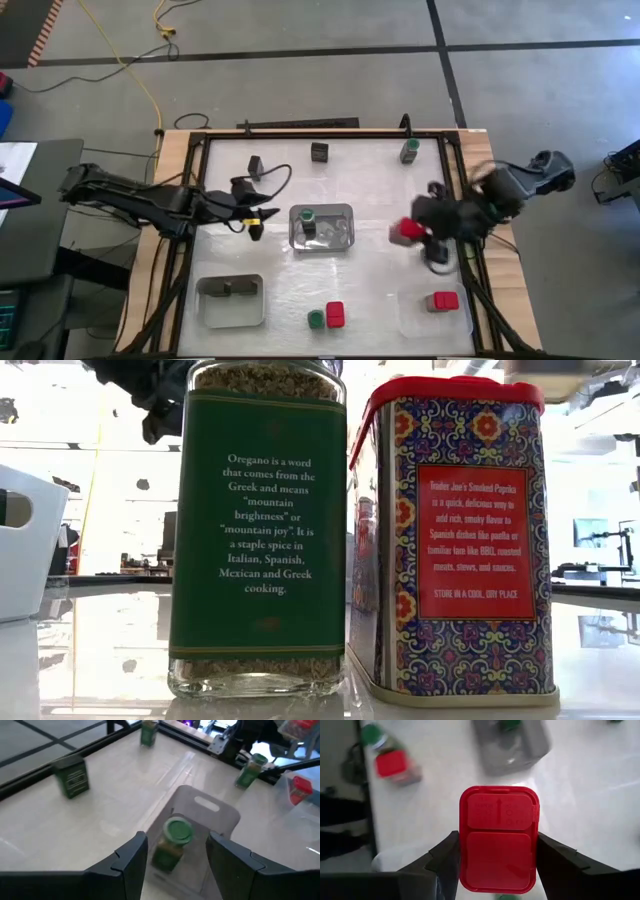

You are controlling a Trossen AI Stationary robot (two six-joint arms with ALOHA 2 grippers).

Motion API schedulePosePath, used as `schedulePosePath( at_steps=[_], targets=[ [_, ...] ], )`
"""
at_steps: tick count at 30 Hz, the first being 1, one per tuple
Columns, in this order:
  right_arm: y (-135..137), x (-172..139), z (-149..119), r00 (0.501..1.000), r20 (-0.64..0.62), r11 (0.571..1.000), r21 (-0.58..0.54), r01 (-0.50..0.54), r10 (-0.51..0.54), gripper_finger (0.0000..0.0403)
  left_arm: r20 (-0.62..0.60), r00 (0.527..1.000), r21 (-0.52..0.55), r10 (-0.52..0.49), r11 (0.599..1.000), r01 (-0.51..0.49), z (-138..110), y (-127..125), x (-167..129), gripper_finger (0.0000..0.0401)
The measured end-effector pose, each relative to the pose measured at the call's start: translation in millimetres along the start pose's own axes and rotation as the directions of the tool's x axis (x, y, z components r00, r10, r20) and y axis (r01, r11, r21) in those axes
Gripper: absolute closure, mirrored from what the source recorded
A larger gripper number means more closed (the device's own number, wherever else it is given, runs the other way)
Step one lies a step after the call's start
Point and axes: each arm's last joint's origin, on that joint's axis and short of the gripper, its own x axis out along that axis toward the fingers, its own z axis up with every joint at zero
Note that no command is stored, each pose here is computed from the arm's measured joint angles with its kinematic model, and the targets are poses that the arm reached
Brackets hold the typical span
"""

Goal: Sort spices by type
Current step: Put the top red seasoning can into the transparent bin

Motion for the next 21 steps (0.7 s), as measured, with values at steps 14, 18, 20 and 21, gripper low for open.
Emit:
schedulePosePath(
  at_steps=[14,18,20,21],
  targets=[
    [57.6,37.5,-68.4,0.986,-0.167,0.985,-0.166,-0.038,0.010,0.0165,-0.069,0.997,0.045,-0.019,0.999,0.023,-2.1,-29.4,19.2,0.0208],
    [81.7,56.2,-73.2,0.982,-0.188,0.977,-0.208,-0.037,-0.003,0.0165,-0.074,0.997,0.050,-0.025,0.998,0.029,-3.0,-30.7,17.8,0.0208],
    [91.7,67.0,-73.9,0.977,-0.212,0.980,-0.193,-0.039,-0.003,0.0165,-0.076,0.997,0.052,-0.028,0.998,0.032,-3.4,-31.3,17.2,0.0208],
    [96.6,72.5,-74.0,0.974,-0.226,0.982,-0.186,-0.046,0.003,0.0165,-0.076,0.997,0.053,-0.031,0.998,0.035,-3.7,-31.8,16.8,0.0208]
  ],
)
